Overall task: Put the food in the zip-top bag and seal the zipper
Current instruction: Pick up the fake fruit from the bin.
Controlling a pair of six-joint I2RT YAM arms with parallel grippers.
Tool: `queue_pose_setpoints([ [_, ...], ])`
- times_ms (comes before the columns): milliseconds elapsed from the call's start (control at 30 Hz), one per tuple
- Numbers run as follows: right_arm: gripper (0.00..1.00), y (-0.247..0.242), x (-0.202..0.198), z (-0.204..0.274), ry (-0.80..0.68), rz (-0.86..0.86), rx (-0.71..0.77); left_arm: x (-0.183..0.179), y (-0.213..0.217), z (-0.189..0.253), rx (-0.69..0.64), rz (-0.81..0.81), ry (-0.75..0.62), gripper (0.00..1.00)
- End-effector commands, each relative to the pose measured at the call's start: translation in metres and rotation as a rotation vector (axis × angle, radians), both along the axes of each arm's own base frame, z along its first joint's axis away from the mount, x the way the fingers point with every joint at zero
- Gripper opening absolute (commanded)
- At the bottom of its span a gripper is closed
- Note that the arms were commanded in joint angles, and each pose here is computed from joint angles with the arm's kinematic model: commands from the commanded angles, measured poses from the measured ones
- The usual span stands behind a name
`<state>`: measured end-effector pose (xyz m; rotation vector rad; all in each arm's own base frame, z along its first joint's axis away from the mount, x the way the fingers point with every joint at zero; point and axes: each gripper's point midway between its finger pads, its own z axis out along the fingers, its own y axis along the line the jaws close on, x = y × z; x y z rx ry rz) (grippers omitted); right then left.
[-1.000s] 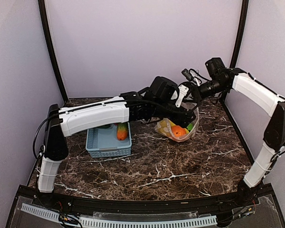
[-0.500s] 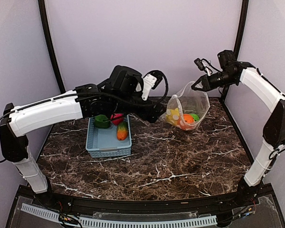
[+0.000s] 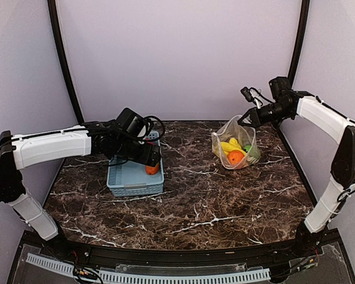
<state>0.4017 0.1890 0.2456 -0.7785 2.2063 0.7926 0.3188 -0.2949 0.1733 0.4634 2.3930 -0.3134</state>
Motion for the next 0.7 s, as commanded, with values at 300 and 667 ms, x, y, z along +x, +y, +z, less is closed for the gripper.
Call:
queue_pose_setpoints([
  [300,0.00,0.002,-0.007,0.014,-0.066,0.017,0.025,0.023,0.017,-0.037,-0.048,0.103,0.137,0.80],
  [667,0.00,-0.001,-0.013,0.017,-0.091,0.008,0.011,0.038,0.027,-0.068,-0.002,0.172,0.173,0.75],
])
